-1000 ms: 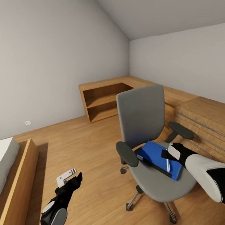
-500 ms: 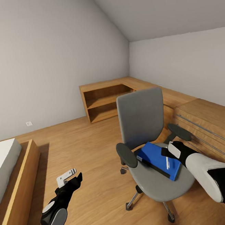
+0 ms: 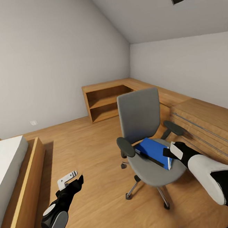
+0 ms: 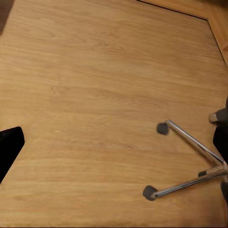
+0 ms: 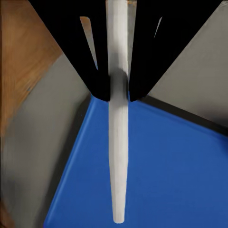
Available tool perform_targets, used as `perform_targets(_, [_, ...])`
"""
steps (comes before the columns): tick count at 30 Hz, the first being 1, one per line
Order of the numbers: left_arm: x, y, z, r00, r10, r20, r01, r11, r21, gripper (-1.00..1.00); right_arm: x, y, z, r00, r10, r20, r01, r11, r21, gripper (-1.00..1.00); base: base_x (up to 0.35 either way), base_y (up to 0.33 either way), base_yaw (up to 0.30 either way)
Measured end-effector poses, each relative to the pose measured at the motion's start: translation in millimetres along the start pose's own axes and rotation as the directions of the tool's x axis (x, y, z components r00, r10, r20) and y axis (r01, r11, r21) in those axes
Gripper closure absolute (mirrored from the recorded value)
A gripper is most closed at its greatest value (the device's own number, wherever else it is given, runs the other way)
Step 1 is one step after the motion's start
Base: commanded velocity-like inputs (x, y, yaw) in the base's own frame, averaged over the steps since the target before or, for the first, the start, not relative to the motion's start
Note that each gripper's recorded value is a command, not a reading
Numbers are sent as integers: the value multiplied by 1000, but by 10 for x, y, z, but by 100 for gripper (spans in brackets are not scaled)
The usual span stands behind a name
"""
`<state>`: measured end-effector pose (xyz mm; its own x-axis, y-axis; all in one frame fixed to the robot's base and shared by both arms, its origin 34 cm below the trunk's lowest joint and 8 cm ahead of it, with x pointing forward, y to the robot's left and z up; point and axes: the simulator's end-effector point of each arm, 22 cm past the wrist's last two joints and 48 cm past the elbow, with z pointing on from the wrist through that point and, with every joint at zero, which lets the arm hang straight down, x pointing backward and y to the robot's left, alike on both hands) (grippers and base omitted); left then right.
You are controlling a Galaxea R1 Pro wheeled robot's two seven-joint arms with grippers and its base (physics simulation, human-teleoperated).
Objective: In the bedroom, organize the workspace by keeping the computer under the desk, ensuring the monitor is on the desk, placing the keyboard on the desk next to the monitor, placing the mouse on the desk next to the keyboard, moving the folder from the swivel chair onto the desk next to the mouse, stacking the notebook on top of the folder with the pen on top of the notebook, and positioning the swivel chair next to the desk.
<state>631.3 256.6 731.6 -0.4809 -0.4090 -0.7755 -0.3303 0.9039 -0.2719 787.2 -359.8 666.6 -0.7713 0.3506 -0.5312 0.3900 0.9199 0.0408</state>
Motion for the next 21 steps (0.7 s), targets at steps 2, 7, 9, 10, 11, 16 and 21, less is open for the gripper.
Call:
perform_targets(2, [-27,-11,-18,1000,0,-1,0,1000,0,-100,-65,27,-45,1000,-1,9,1,1000,-5,100,-336,0,0])
perform_targets(7, [-100,-37,-67,1000,1,-1,-1,1000,0,-100,-155,82,-158,1000,-10,1,10,1000,-15,100,-198,0,0])
perform_targets(9, [-131,-48,-86,1000,1,-1,-1,1000,0,-100,-216,116,-217,1000,-15,0,15,1000,-23,100,-63,0,0])
perform_targets(10, [-146,-53,-95,1000,1,-1,-1,1000,0,-100,-242,129,-242,1000,-16,1,16,1000,-26,100,-45,0,0])
perform_targets(11, [-159,-58,-104,1000,1,-1,-1,1000,0,-100,-261,140,-265,1000,-18,1,18,999,-29,100,-36,0,0])
perform_targets(16, [-231,-87,-150,1000,3,0,-3,1000,0,-100,-335,213,-391,999,-35,15,36,998,-52,100,-15,0,0])
perform_targets(21, [-292,-120,-198,1000,5,-2,-5,1000,1,-100,-352,363,-644,995,-79,55,84,991,-101,100,-4,0,0])
